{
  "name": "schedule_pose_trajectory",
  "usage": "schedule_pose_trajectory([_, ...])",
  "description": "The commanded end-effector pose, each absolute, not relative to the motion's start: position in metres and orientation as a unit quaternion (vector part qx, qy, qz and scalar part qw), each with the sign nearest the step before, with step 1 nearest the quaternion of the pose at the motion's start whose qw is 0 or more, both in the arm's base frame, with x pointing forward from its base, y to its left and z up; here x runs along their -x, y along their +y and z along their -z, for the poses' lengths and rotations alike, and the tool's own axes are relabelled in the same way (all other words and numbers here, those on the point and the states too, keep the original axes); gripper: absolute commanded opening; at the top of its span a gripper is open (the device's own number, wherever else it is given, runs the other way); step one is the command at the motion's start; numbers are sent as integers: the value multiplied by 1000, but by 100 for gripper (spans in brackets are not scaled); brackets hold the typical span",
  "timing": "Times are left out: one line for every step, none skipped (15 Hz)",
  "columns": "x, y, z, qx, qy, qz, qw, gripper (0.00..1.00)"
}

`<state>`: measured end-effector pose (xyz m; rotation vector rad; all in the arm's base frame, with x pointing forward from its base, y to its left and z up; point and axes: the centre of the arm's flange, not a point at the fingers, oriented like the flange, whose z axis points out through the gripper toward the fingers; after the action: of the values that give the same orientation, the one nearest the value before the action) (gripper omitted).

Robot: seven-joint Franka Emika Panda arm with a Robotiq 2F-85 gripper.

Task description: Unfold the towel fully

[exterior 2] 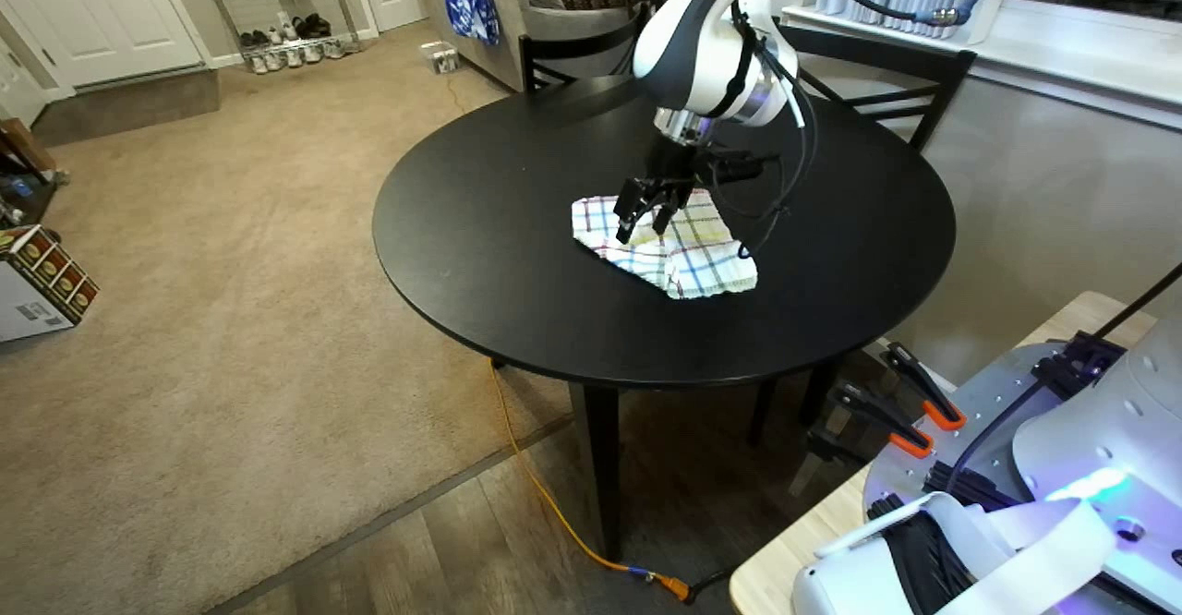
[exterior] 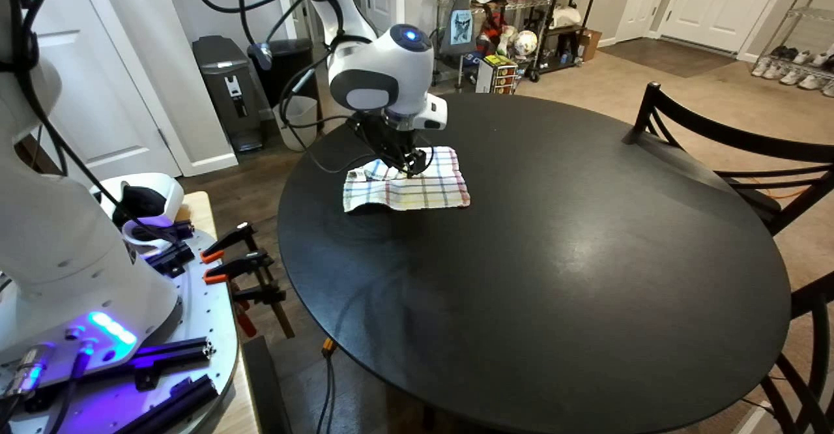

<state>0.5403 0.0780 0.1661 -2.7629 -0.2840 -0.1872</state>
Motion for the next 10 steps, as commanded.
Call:
schedule_pose_trajectory([-543, 72, -166, 977, -110, 49, 174, 100])
schedule_pose_trajectory([-543, 71, -166, 977, -111, 47, 174, 100])
schedule_pose_trajectory([-544, 71, -165, 978, -112, 47, 170, 100])
schedule_pose_trajectory([-545, 71, -165, 978, -114, 48, 168, 100])
schedule_pose_trajectory([-545, 71, -164, 978, -115, 48, 165, 100])
schedule_pose_trajectory([-546, 72, -164, 978, -116, 48, 164, 100])
schedule_pose_trajectory([-546, 72, -163, 979, -117, 49, 162, 100])
schedule_pose_trajectory([-545, 73, -163, 979, -119, 48, 160, 100])
schedule_pose_trajectory([-544, 74, -162, 979, -121, 48, 158, 100])
schedule_pose_trajectory([-543, 75, -162, 979, -123, 48, 157, 100])
